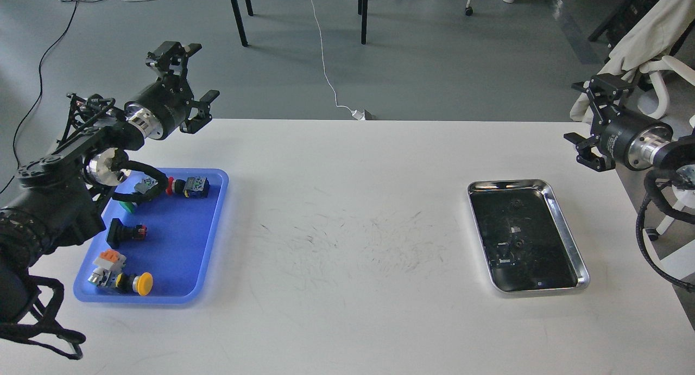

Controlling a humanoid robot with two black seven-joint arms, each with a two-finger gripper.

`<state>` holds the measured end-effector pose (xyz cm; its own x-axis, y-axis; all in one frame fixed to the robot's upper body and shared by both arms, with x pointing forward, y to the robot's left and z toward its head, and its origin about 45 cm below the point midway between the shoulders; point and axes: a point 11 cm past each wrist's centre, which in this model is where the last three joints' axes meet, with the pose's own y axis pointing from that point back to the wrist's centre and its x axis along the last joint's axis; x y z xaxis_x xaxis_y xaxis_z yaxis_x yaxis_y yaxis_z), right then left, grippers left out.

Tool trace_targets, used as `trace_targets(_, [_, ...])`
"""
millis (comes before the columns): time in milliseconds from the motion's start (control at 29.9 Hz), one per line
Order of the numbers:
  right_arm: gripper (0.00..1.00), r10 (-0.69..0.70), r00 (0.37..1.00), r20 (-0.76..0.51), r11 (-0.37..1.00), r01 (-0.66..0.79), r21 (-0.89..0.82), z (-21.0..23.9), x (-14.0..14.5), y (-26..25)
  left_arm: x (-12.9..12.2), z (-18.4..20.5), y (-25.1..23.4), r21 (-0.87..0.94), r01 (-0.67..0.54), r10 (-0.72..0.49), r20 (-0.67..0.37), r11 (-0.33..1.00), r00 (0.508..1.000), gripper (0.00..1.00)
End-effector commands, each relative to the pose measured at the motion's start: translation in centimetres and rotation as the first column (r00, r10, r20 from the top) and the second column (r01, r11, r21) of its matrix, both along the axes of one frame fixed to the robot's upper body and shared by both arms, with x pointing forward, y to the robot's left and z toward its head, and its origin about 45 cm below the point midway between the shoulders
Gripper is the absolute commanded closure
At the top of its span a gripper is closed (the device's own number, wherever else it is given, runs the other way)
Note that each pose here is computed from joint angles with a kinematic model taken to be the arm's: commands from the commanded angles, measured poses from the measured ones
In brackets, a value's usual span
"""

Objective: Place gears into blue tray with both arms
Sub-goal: 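Move the right gripper over the metal tray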

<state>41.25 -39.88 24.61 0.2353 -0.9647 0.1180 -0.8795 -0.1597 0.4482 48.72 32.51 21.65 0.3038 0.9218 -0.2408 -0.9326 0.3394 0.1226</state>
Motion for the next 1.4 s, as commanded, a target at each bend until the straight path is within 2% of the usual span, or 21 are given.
trace_targets(0, [0.01,0.075,0.997,-0.024,0.994,-0.076,-0.081,-0.2,-1.0,0.1,0.0,0.1,0.0,0.0,0.0,0.0,0.002,1.0,1.0,0.01])
trace_targets(502, [0.02,0.302,0.952,-0.048,0.865,-0.295,-0.405,0.5,-1.7,0.1,0.0,0.0,0.1,0.0,-0.002,0.002,0.001,1.0,1.0,0.01])
trace_targets(736, [0.02,0.499,0.851,-0.165,0.654,-0.495,-0.572,0.1,-2.3,1.3,0.0,0.1,0.3,0.001,-0.004,0.004,0.002,1.0,1.0,0.01])
trace_targets(1037, [0.01,0.631,0.713,-0.306,0.414,-0.643,-0.644,0.5,-2.9,1.2,0.0,0.1,0.3,0.002,-0.005,0.005,0.002,1.0,1.0,0.01])
trace_targets(1170, [0.01,0.65,0.639,-0.411,0.235,-0.683,-0.692,-0.5,-3.2,0.4,0.0,0.1,0.3,0.0,-0.005,0.005,0.002,1.0,1.0,0.01])
trace_targets(1371, [0.01,0.594,0.635,-0.494,0.155,-0.693,-0.704,-2.7,-2.1,-1.5,0.0,0.3,0.4,-0.001,-0.008,0.008,0.005,1.0,1.0,0.01])
